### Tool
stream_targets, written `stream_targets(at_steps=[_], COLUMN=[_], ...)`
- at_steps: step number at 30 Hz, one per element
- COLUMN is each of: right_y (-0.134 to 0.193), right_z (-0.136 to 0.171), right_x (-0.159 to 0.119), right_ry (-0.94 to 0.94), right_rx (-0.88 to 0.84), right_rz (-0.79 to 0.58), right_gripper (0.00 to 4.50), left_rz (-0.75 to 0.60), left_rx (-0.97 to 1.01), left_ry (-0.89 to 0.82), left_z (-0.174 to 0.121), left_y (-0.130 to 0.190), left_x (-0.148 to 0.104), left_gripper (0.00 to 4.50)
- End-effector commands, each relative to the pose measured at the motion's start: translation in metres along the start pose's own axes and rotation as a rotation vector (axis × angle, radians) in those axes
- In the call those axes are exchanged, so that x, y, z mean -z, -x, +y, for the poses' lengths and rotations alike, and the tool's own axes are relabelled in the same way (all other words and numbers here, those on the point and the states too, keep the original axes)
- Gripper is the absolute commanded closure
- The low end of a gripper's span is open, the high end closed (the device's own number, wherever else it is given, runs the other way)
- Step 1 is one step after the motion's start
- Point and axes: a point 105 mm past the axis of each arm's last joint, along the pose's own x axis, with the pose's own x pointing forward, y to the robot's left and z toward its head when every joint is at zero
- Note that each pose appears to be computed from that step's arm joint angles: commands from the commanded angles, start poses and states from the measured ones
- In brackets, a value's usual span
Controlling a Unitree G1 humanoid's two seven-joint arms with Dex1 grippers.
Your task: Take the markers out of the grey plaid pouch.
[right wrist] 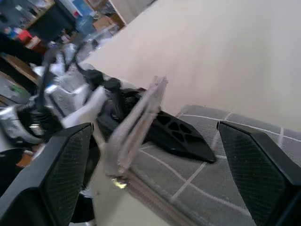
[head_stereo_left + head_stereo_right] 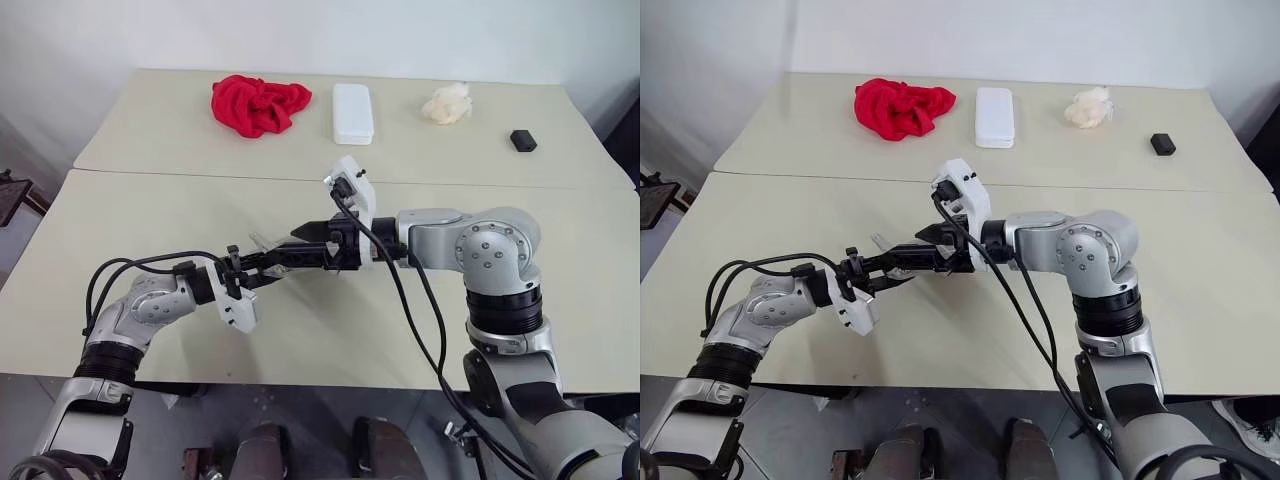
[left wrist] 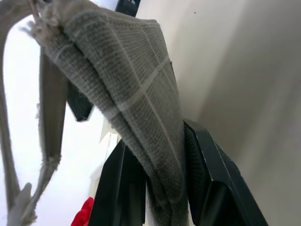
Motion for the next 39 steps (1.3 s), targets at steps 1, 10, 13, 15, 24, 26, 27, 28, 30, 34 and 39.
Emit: stream_targets(at_steps=[1,10,13,15,24,26,27,28,30,34,39], right_y=[-0.002,-0.004,-0.003,0.000,0.009,0.012,0.014,0.015,0.017,0.015,0.006], right_z=[0.005,0.010,0.013,0.016,0.018,0.020,0.020,0.020,0.012,0.011,0.012], right_x=[-0.008,-0.007,-0.007,-0.006,-0.018,-0.023,-0.024,-0.024,-0.021,-0.015,-0.009], right_ry=[0.042,0.072,0.077,0.085,0.012,-0.030,-0.033,-0.036,-0.059,-0.076,-0.112], right_rx=[-0.010,-0.046,-0.065,-0.088,-0.150,-0.174,-0.175,-0.173,-0.132,-0.116,-0.111], right_rz=[-0.025,-0.023,-0.019,-0.006,-0.070,-0.082,-0.075,-0.069,-0.029,0.021,0.047], right_gripper=[0.07,2.31,3.38,4.07,4.31,3.92,3.62,3.22,2.60,1.31,0.67], left_rz=[-0.010,0.007,0.010,0.016,0.023,0.023,0.024,0.025,0.044,0.068,0.054], left_rx=[-0.012,-0.018,-0.020,-0.022,-0.024,-0.019,-0.016,-0.013,-0.018,-0.029,-0.023], left_ry=[-0.032,-0.039,-0.039,-0.037,-0.034,-0.040,-0.048,-0.053,-0.088,-0.129,-0.162], left_z=[0.006,0.010,0.010,0.010,0.009,0.008,0.008,0.008,0.013,0.019,0.017], left_y=[0.000,0.001,0.001,0.001,0.001,0.001,0.001,0.001,0.003,0.003,0.000], left_x=[-0.004,-0.001,0.000,0.001,0.002,0.001,0.002,0.001,0.006,0.012,0.009], left_gripper=[3.80,3.80,3.80,3.80,3.80,3.80,3.80,3.80,3.80,3.80,3.80])
